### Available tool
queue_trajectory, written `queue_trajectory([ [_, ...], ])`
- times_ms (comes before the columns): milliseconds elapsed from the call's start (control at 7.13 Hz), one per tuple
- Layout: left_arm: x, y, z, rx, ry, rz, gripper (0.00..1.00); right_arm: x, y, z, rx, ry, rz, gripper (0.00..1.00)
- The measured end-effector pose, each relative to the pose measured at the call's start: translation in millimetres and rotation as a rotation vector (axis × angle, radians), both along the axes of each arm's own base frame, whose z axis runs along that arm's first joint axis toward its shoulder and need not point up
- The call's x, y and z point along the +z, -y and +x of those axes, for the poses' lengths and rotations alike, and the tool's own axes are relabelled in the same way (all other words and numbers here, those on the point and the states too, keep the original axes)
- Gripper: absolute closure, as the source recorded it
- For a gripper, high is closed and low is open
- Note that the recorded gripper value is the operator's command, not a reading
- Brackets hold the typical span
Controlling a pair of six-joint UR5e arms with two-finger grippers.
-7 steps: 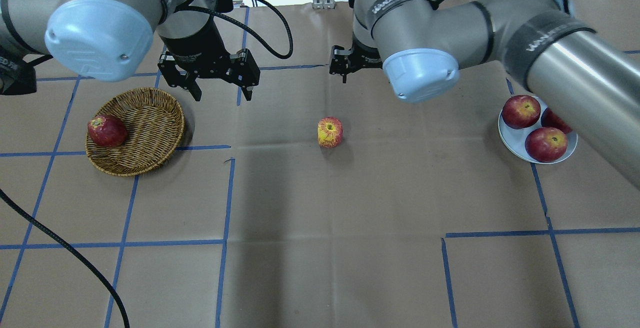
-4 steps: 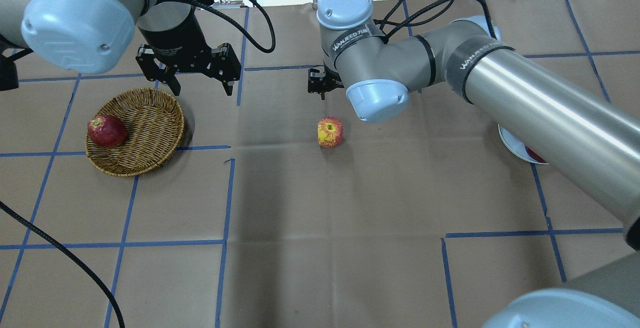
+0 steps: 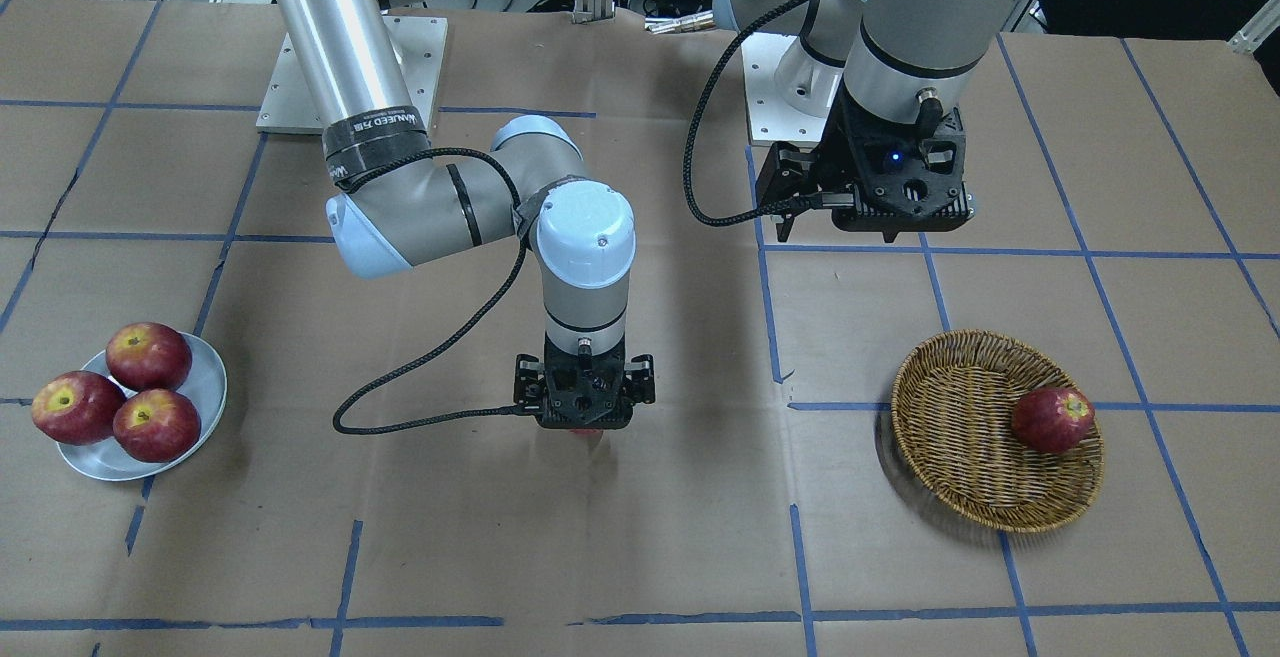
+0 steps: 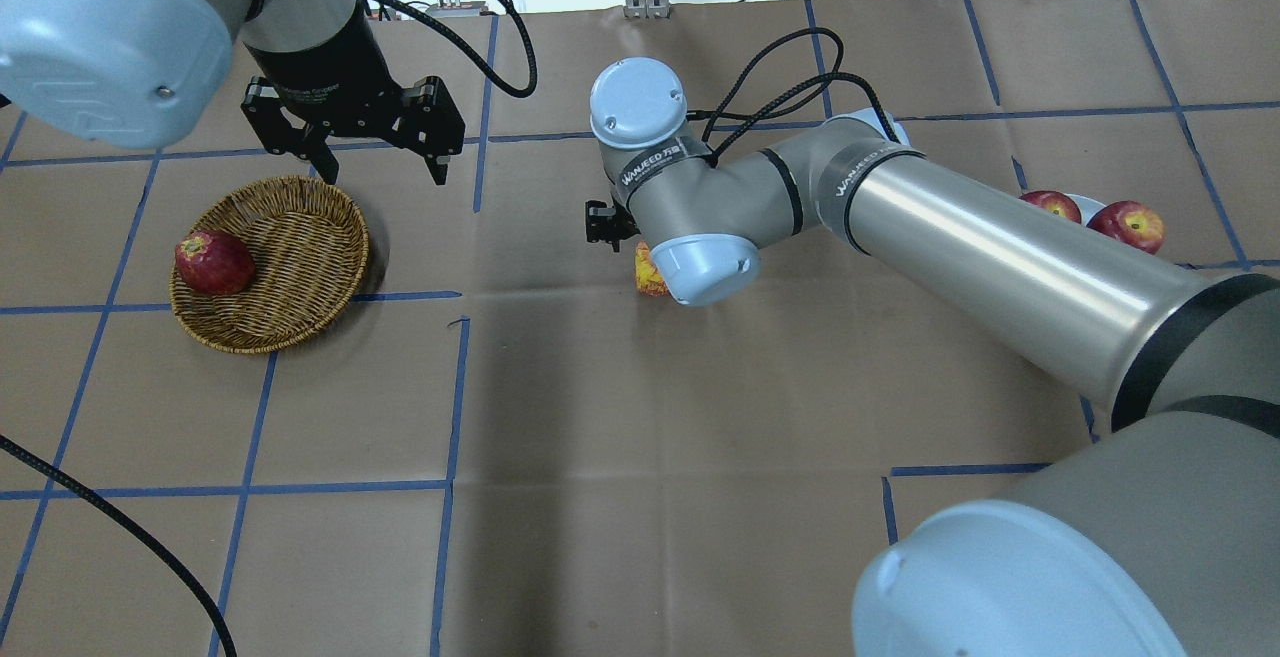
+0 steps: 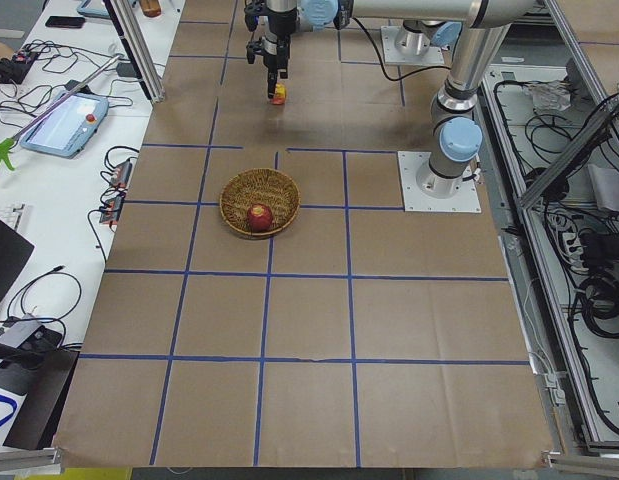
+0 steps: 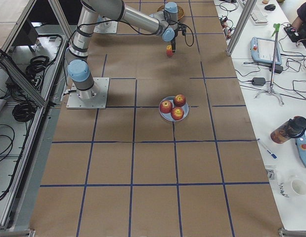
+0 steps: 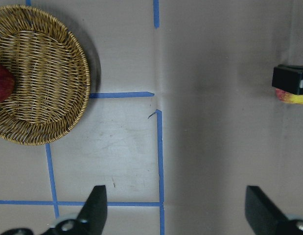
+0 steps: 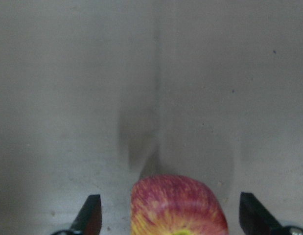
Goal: Transfer apple from basket to plate
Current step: 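Lower the right gripper onto the apple and close it while the left arm withdraws, then lift the apple with the right gripper and carry it over the white plate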
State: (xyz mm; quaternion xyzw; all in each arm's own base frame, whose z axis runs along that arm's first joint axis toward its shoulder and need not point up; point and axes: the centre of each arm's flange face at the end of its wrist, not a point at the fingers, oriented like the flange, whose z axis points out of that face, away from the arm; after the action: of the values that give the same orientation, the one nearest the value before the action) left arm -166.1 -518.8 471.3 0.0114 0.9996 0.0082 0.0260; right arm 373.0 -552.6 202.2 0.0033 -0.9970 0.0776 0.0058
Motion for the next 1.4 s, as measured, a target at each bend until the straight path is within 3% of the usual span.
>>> queue_trajectory([
  [140,-1.5,-0.4,0.8,0.001,0.004,0.004,0.01,-14.6,-9.6,-3.6,0.004,0.005,-0.009,0.10],
  [280,-2.0,-1.1,2.0,0.001,0.007,0.007,0.01,-23.4,-16.2,-5.7,0.005,0.010,-0.010,0.36],
  [421,-1.1,-1.3,3.2,0.001,0.008,0.007,0.01,-26.7,-18.9,-6.2,0.006,0.014,-0.010,0.43],
  [981,-3.7,-3.5,4.3,0.001,0.009,0.014,0.01,10.3,-3.5,-18.1,-0.022,0.033,-0.053,0.42],
  [1402,-0.3,-1.2,3.5,0.001,0.003,0.006,0.01,81.5,17.4,-96.8,-0.054,0.007,-0.041,0.42],
])
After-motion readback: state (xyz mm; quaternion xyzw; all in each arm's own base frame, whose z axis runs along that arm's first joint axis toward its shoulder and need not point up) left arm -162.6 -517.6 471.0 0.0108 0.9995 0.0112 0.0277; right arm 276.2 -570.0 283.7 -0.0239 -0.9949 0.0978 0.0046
